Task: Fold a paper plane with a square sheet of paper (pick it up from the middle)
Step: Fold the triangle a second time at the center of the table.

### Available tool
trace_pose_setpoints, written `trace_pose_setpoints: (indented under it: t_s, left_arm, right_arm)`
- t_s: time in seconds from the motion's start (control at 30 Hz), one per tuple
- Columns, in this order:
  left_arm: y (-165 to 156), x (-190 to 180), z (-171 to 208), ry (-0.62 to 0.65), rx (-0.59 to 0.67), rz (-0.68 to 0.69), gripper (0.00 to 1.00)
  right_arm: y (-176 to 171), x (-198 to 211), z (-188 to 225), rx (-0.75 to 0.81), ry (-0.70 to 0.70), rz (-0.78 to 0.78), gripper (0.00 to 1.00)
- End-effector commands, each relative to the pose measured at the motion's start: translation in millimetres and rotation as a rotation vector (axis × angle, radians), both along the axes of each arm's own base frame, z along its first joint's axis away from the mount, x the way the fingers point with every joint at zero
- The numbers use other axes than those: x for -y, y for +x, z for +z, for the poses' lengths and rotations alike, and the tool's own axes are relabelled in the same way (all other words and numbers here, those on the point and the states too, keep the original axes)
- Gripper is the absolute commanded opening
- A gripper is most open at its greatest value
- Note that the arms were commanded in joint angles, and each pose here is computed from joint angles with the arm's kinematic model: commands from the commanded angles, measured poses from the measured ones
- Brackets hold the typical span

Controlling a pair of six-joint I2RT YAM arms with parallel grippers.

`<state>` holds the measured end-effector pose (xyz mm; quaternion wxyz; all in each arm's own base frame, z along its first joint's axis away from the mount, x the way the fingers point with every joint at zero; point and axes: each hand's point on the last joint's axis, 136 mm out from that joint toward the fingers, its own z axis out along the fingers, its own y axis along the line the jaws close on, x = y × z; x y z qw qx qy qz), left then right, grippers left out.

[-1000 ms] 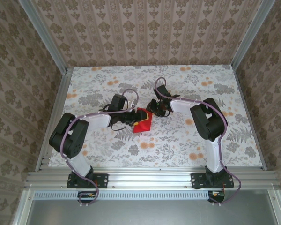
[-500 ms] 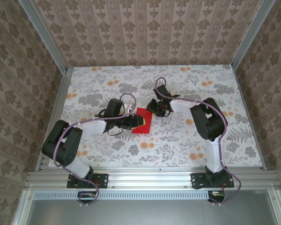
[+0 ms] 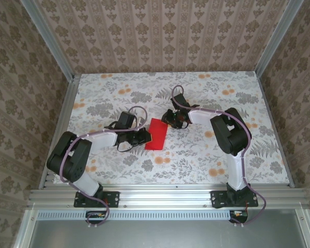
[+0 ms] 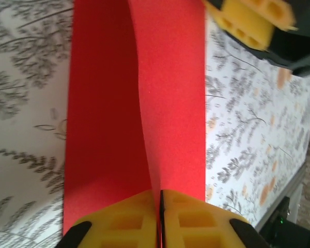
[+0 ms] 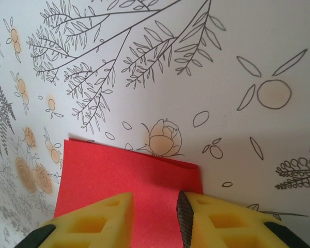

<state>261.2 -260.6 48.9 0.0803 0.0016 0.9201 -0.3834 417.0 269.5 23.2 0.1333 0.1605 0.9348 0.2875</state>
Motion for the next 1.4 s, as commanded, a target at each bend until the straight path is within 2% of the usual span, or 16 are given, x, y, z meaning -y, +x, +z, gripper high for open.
trace_pose_setpoints:
  t_s: [0.0, 0.1, 0.23, 0.43, 0.73, 0.83, 1.0, 1.23, 1.37]
  left_arm:
    - [6.6, -7.7, -9.2, 0.070, -0.027, 0.033, 0.07]
    - [6.0, -9.9, -14.9, 0.101, -0.046, 0.031, 0.06]
    - [5.8, -10.7, -17.2, 0.123, -0.058, 0.023, 0.06]
    - [7.2, -11.8, -17.7, 0.159, -0.065, 0.014, 0.07]
    - [9.2, -8.9, -12.3, 0.145, -0.060, 0.013, 0.08]
    - [8.8, -7.4, -9.2, 0.132, -0.061, 0.012, 0.14]
    - [7.1, 0.3, 3.7, 0.063, -0.057, 0.006, 0.34]
    - [5.3, 18.0, 38.2, -0.106, 0.007, -0.031, 0.38]
    - [7.2, 20.4, 43.5, -0.128, 0.024, -0.038, 0.38]
  right_arm:
    - [-14.5, -3.7, 8.1, 0.002, 0.031, 0.056, 0.32]
    - [-17.1, -12.4, 31.7, 0.062, 0.094, 0.094, 0.32]
    - [-38.3, -21.0, 39.4, 0.079, 0.103, 0.156, 0.31]
    - [-68.7, -34.4, 27.4, 0.035, 0.063, 0.232, 0.29]
    - [-76.4, -31.3, -4.9, -0.049, 0.012, 0.226, 0.23]
    - [-78.4, -26.9, -14.9, -0.075, -0.020, 0.221, 0.22]
    - [-82.6, -18.8, -30.7, -0.122, -0.070, 0.207, 0.20]
    - [-83.8, -15.0, -34.9, -0.138, -0.085, 0.192, 0.17]
    - [-84.4, -15.3, -35.8, -0.141, -0.079, 0.188, 0.16]
